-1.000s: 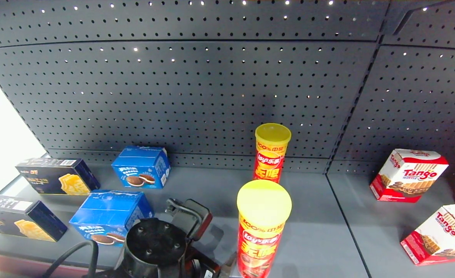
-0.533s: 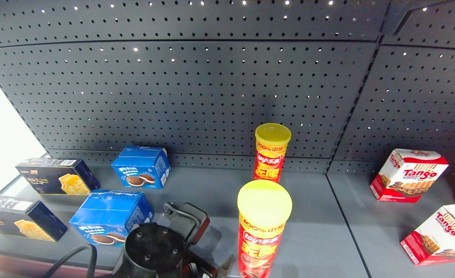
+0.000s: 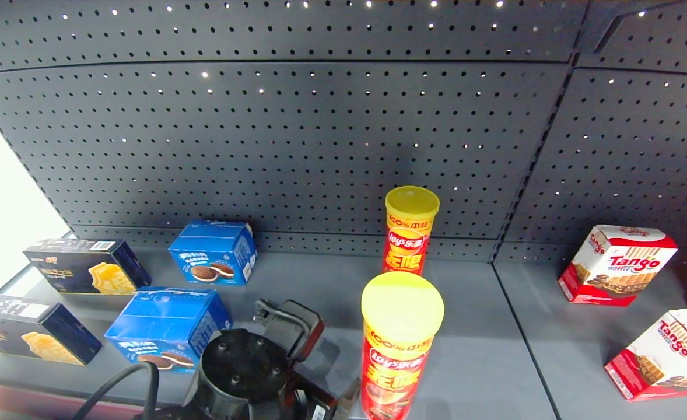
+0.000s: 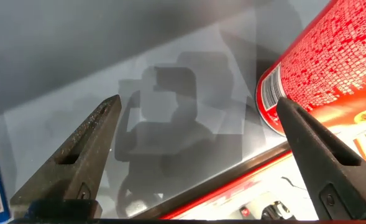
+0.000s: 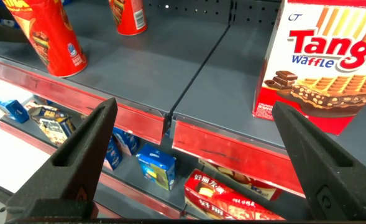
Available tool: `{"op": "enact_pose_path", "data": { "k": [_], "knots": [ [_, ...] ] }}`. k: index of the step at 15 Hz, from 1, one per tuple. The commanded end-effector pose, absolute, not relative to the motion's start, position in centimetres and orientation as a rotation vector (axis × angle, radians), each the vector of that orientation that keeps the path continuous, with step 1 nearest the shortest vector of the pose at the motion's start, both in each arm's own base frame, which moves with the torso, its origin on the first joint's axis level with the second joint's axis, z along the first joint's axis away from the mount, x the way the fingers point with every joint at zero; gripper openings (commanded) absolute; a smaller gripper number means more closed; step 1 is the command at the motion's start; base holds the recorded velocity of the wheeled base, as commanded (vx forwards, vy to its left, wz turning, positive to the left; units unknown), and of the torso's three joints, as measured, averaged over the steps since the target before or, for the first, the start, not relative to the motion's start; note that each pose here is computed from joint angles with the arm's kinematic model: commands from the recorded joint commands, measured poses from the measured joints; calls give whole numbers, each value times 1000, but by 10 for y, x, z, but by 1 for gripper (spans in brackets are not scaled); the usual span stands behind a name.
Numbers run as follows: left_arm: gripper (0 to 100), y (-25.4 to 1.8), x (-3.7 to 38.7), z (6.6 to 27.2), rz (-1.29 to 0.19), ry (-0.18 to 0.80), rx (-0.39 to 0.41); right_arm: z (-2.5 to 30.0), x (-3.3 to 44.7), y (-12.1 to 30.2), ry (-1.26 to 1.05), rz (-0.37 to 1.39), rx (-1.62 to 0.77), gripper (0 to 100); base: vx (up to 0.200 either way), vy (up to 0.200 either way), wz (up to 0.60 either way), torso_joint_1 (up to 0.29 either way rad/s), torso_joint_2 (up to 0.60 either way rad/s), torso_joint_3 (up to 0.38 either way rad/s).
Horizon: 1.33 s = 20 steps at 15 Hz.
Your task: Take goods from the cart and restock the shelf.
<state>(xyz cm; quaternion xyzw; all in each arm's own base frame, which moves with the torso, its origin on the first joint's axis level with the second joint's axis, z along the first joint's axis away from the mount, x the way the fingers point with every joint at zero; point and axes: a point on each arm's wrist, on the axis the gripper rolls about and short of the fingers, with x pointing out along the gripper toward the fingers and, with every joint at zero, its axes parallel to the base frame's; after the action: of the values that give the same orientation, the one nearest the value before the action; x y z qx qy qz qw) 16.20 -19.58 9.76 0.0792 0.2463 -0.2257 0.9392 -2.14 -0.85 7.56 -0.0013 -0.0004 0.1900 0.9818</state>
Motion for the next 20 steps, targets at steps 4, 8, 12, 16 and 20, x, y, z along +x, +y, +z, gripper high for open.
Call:
{"op": "enact_pose_path", "data": {
  "k": [4, 8, 12, 16, 20],
  "knots": [
    [100, -200, 160, 96, -472, 507, 168, 76, -21, -8, 1, 383, -3, 100, 0, 0, 0, 0, 0, 0],
    [100, -201, 161, 96, -472, 503, 169, 76, -21, -8, 1, 383, -3, 100, 0, 0, 0, 0, 0, 0],
    [100, -207, 161, 98, -483, 494, 164, 76, -21, -8, 1, 383, -3, 100, 0, 0, 0, 0, 0, 0],
    [100, -213, 160, 98, -488, 488, 169, 76, -21, -8, 1, 383, -3, 100, 0, 0, 0, 0, 0, 0],
    [100, -214, 161, 97, -487, 487, 170, 76, -21, -8, 1, 383, -3, 100, 0, 0, 0, 0, 0, 0]
  ]
}}
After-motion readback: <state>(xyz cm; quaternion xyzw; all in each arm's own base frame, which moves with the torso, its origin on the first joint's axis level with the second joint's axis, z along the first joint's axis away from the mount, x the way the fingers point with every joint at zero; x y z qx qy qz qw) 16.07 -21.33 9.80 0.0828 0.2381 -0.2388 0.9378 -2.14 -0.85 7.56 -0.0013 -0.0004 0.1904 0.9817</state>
